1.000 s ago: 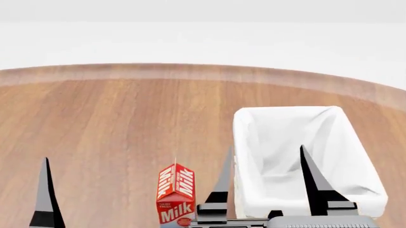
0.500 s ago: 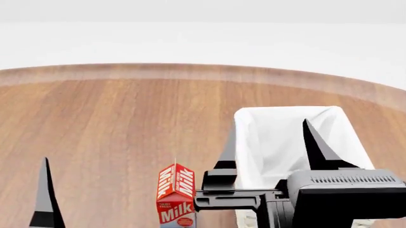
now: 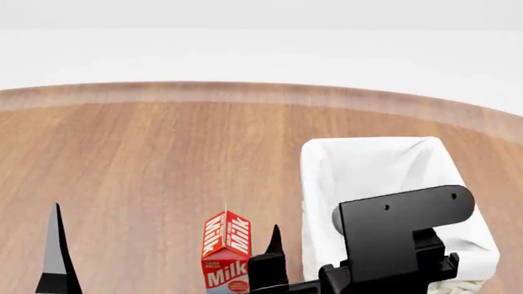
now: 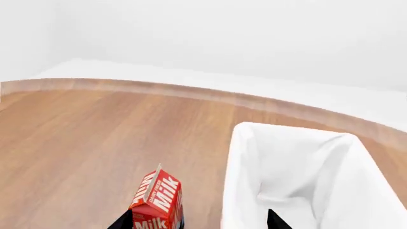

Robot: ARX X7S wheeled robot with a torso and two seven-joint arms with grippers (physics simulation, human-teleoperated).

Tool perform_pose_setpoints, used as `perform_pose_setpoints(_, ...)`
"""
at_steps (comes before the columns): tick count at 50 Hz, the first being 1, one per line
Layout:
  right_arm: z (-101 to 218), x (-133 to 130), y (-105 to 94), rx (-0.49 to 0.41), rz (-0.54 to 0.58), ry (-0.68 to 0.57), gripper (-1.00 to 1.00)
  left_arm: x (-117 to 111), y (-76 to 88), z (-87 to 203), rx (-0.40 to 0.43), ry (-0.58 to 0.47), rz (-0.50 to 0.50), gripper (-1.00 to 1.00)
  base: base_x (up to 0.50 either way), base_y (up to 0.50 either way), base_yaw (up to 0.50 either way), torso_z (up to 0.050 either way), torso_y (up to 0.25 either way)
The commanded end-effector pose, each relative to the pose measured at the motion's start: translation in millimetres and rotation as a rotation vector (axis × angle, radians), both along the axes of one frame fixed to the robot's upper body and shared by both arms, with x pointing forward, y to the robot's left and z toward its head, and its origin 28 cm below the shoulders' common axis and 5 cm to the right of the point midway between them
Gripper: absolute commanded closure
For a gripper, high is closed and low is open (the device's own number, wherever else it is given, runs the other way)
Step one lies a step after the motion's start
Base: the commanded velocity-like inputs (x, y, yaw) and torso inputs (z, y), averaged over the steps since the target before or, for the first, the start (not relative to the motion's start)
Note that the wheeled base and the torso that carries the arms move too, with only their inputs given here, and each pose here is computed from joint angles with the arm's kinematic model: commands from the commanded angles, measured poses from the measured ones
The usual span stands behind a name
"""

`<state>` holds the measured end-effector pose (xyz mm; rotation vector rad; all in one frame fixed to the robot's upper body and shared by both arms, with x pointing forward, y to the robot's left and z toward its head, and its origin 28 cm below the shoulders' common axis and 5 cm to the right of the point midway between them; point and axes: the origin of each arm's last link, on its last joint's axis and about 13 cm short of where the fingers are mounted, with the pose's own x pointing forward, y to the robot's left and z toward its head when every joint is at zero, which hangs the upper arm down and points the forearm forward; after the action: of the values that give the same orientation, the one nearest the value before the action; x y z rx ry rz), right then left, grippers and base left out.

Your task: Pick up the alphabet soup and the tomato sauce, and put them in the basket.

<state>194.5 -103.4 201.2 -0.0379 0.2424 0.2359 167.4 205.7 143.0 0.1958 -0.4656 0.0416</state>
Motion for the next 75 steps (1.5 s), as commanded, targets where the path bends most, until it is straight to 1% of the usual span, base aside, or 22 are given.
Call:
perform_pose_setpoints(1, -11, -27, -6.3, -0.180, 0.062, 0.121, -1.00, 0, -1.0, 2, 0.001, -0.006, -0.001, -1.00, 0.00, 0.00, 0.00, 0.000, 0.000)
perform_pose_setpoints(3, -13, -30, -5.6, -0.180, 0.068, 0.126, -1.00, 0, -0.8, 1, 0.004, -0.005, 0.000, -1.00, 0.00, 0.00, 0.00, 0.000, 0.000)
perform_pose_setpoints(9, -31, -44, -1.0, -0.133, 0.097, 0.188, -1.00, 2, -1.5, 0, 0.003, -0.001, -0.003, -1.00, 0.00, 0.00, 0.00, 0.000, 0.000)
perform_pose_setpoints(13, -42, -50, -2.6, -0.152, 0.094, 0.237, -1.00, 0, -1.4, 2, 0.005, -0.007, -0.003, -1.00, 0.00, 0.00, 0.00, 0.000, 0.000)
perform_pose_setpoints(21, -57, -61, -4.7, -0.135, 0.086, 0.297, -1.00, 1, -2.4, 2, 0.005, -0.006, -0.006, -1.00, 0.00, 0.00, 0.00, 0.000, 0.000)
perform_pose_setpoints(22, -60, -63, -4.5, -0.121, 0.086, 0.317, -1.00, 1, -2.1, 2, 0.004, -0.005, -0.006, -1.00, 0.00, 0.00, 0.00, 0.000, 0.000)
perform_pose_setpoints(26, -69, -69, -4.9, -0.137, 0.075, 0.360, -1.00, 1, -2.0, 1, 0.006, -0.003, -0.003, -1.00, 0.00, 0.00, 0.00, 0.000, 0.000)
perform_pose_setpoints(30, -75, -77, -3.7, -0.119, 0.070, 0.408, -1.00, 1, -1.6, 0, 0.000, -0.001, -0.003, -1.00, 0.00, 0.00, 0.00, 0.000, 0.000)
perform_pose_setpoints(32, -76, -79, -3.2, -0.123, 0.069, 0.407, -1.00, 1, -1.9, 0, 0.001, -0.001, -0.005, -1.00, 0.00, 0.00, 0.00, 0.000, 0.000)
perform_pose_setpoints(33, -79, -82, -3.2, -0.098, 0.055, 0.448, -1.00, 1, -1.7, 1, 0.000, -0.002, -0.005, -1.00, 0.00, 0.00, 0.00, 0.000, 0.000)
perform_pose_setpoints(35, -81, -85, -3.2, -0.109, 0.060, 0.451, -1.00, 1, -1.6, 1, 0.002, -0.003, -0.004, -1.00, 0.00, 0.00, 0.00, 0.000, 0.000)
perform_pose_setpoints(36, -84, -88, -3.5, -0.109, 0.050, 0.484, -1.00, 1, -1.4, 0, -0.001, -0.003, -0.003, -1.00, 0.00, 0.00, 0.00, 0.000, 0.000)
perform_pose_setpoints(37, -91, -88, -3.6, -0.114, 0.052, 0.478, -1.00, 1, -1.3, 0, 0.000, -0.003, -0.002, -1.00, 0.00, 0.00, 0.00, 0.000, 0.000)
perform_pose_setpoints(40, -88, -90, -5.3, -0.113, 0.036, 0.510, -1.00, 0, -1.5, 0, 0.000, -0.004, -0.002, -1.00, 0.00, 0.00, 0.00, 0.000, 0.000)
perform_pose_setpoints(44, -94, -93, -7.4, -0.115, 0.009, 0.553, -1.00, -1, -0.3, 2, 0.001, -0.010, 0.002, -1.00, 0.00, 0.00, 0.00, 0.000, 0.000)
perform_pose_setpoints(49, -95, -94, -8.4, -0.111, -0.018, 0.573, -1.00, -1, -0.2, 4, 0.001, -0.014, 0.003, -1.00, 0.00, 0.00, 0.00, 0.000, 0.000)
perform_pose_setpoints(50, -97, -94, -9.6, -0.097, -0.042, 0.604, -1.00, -1, 0.1, 3, -0.001, -0.016, 0.004, -1.00, 0.00, 0.00, 0.00, 0.000, 0.000)
perform_pose_setpoints(59, -104, -98, -13.9, -0.146, -0.084, 0.645, -1.00, -2, 0.6, 4, 0.000, -0.018, 0.006, -1.00, 0.00, 0.00, 0.00, 0.000, 0.000)
perform_pose_setpoints(65, -102, -100, -14.7, -0.164, -0.090, 0.656, -1.00, -1, 0.2, 3, -0.003, -0.018, 0.003, -1.00, 0.00, 0.00, 0.00, 0.000, 0.000)
perform_pose_setpoints(67, -103, -101, -15.0, -0.183, -0.088, 0.659, -1.00, -1, 0.2, 3, -0.002, -0.017, 0.004, -1.00, 0.00, 0.00, 0.00, 0.000, 0.000)
perform_pose_setpoints(75, -105, -104, -14.1, -0.184, -0.077, 0.670, -1.00, -2, 0.3, 2, -0.004, -0.015, 0.005, -1.00, 0.00, 0.00, 0.00, 0.000, 0.000)
